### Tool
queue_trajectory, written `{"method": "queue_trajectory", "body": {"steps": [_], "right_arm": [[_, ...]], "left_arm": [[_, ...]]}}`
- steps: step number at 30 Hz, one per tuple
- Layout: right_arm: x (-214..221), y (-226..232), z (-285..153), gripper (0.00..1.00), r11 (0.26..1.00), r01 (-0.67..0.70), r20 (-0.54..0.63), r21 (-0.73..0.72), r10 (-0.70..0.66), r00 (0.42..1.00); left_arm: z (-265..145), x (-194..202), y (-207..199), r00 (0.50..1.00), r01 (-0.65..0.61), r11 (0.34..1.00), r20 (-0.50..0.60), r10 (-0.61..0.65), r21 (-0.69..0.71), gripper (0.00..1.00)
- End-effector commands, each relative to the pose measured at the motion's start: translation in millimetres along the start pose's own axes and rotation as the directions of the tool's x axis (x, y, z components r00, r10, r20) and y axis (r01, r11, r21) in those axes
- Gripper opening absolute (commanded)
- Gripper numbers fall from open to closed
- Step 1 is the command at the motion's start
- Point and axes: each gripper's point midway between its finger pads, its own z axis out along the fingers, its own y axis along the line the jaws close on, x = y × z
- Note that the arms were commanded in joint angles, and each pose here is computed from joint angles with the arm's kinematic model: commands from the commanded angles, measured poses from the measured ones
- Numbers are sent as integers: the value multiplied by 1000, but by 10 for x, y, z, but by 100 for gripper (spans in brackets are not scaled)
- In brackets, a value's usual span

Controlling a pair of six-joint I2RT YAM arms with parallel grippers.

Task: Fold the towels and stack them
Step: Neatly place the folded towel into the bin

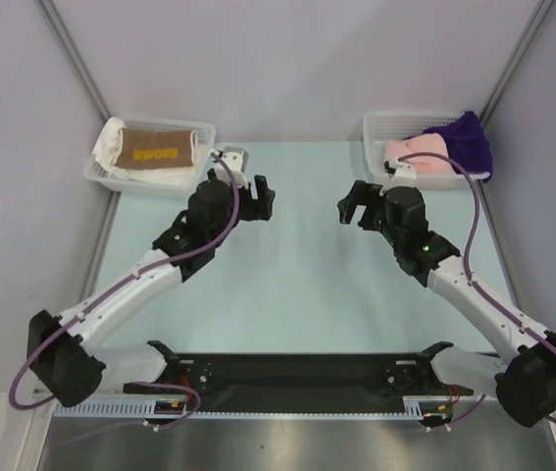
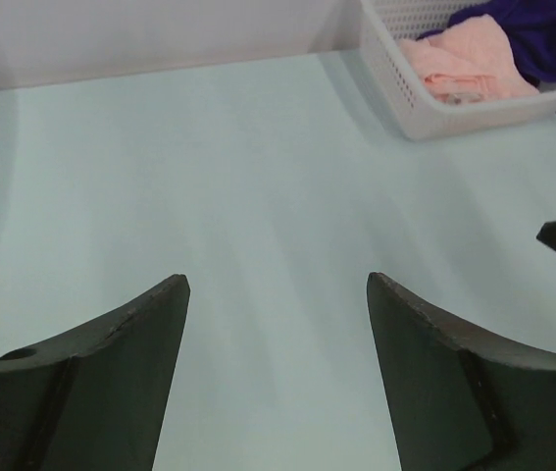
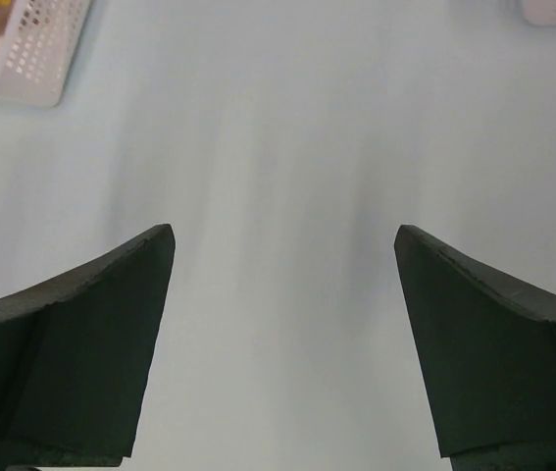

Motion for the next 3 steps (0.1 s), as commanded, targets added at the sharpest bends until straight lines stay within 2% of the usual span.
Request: {"method": "queue_trajectory", "body": {"steps": [1,3], "right_arm": [[70,-160,-105,100,999,-6,14,54,5,1000],[38,-215,-120,100,996,-22,41,81,18,999]], "left_arm": [[-230,253,-38,997,25,999,-81,-21,45,79],[-333,313,-41,995,43,997,-96,-38,60,79]]}}
